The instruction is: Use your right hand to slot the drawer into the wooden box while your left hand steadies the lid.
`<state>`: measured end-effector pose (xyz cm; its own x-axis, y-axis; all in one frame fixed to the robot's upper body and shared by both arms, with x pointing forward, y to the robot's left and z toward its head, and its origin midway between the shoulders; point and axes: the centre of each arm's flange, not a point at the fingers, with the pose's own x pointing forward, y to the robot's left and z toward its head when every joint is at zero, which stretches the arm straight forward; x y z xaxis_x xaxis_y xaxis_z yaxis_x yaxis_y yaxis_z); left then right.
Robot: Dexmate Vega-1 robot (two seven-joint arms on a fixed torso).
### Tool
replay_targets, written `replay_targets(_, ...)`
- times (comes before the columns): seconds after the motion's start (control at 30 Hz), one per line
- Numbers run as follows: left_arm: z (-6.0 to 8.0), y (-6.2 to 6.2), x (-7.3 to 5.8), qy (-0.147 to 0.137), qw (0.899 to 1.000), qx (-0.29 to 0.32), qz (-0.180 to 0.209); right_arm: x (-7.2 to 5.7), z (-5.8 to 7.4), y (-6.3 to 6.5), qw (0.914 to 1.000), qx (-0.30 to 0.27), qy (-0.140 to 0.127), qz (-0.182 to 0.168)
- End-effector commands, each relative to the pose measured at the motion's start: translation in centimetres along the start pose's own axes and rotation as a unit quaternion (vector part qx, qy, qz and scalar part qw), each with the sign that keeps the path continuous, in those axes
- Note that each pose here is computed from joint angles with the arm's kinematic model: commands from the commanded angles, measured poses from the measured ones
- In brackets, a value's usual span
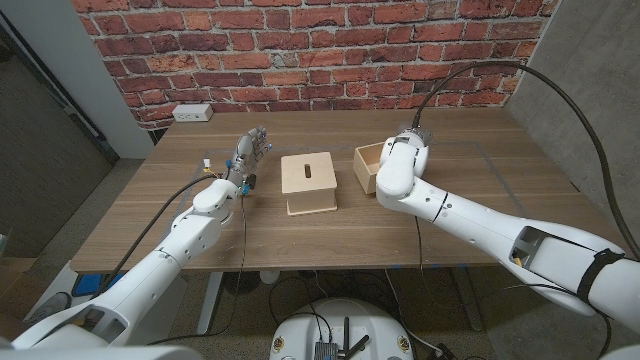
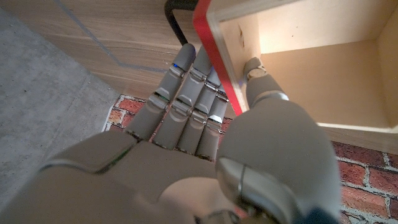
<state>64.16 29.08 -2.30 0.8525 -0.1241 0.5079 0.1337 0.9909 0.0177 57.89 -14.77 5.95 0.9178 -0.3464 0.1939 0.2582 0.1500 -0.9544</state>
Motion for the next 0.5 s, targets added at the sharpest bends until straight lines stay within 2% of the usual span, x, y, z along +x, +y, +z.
replay_targets(0.03,0.1,0.0,-0.1,-0.005,1.0,-0.002,0.004,-0.9,0.9,0.2,0.9999,-0.005,0.012,-0.01)
replay_targets(0.5,0.0,-0.1,0.0,-0.014,1.0,-0.003,0.008,-1.2,2.3,0.6,0.9997,-0.008,0.024,-0.001)
